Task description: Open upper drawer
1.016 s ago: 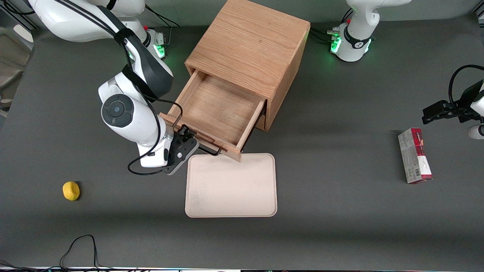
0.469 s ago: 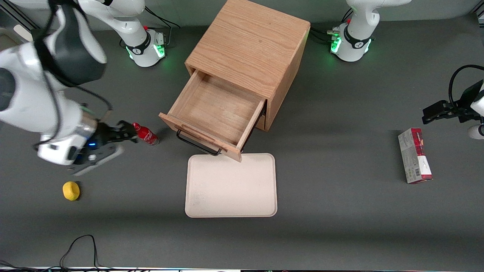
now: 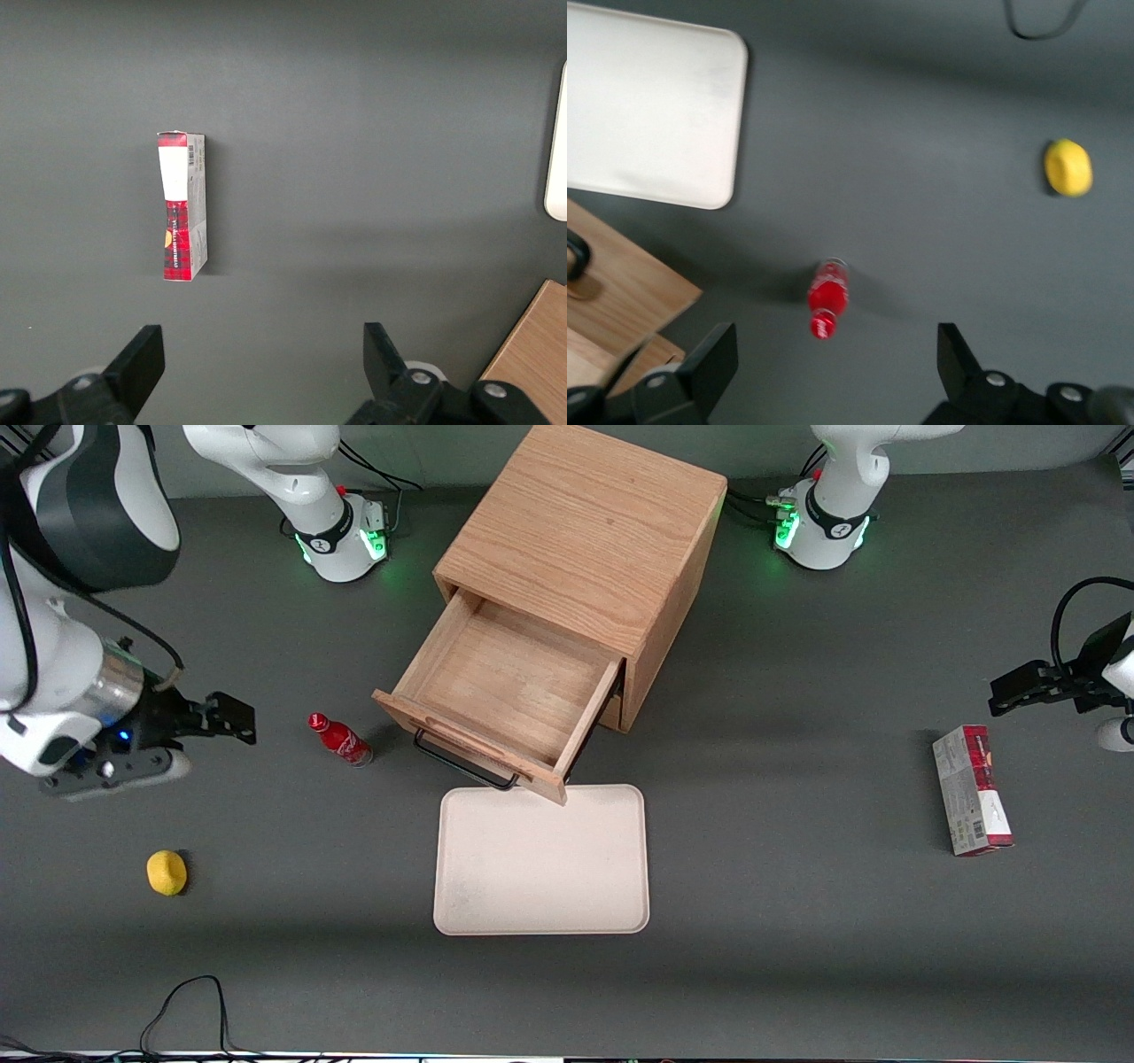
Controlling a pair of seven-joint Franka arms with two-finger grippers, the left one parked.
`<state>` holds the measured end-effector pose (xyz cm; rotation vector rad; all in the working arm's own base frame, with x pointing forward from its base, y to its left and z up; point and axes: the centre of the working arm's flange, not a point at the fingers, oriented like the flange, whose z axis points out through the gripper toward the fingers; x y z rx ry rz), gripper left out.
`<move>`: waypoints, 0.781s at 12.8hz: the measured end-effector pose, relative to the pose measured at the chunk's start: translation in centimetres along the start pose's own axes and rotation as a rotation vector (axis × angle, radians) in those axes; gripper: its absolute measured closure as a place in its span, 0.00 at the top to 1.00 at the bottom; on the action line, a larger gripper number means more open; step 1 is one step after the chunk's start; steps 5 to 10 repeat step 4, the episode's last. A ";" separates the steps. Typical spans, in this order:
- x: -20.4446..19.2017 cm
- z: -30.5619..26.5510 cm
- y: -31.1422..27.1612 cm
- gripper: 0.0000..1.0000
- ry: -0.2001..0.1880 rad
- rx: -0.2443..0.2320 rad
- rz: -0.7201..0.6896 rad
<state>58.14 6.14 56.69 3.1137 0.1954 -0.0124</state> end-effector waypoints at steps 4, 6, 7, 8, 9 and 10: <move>-5.1 -0.5 4.3 1.00 0.005 0.022 0.102; -5.1 -0.5 4.3 1.00 0.005 0.022 0.102; -5.1 -0.5 4.3 1.00 0.005 0.022 0.102; -5.1 -0.5 4.3 1.00 0.005 0.022 0.102; -5.1 -0.5 4.3 1.00 0.005 0.022 0.102; -5.1 -0.5 4.3 1.00 0.005 0.022 0.102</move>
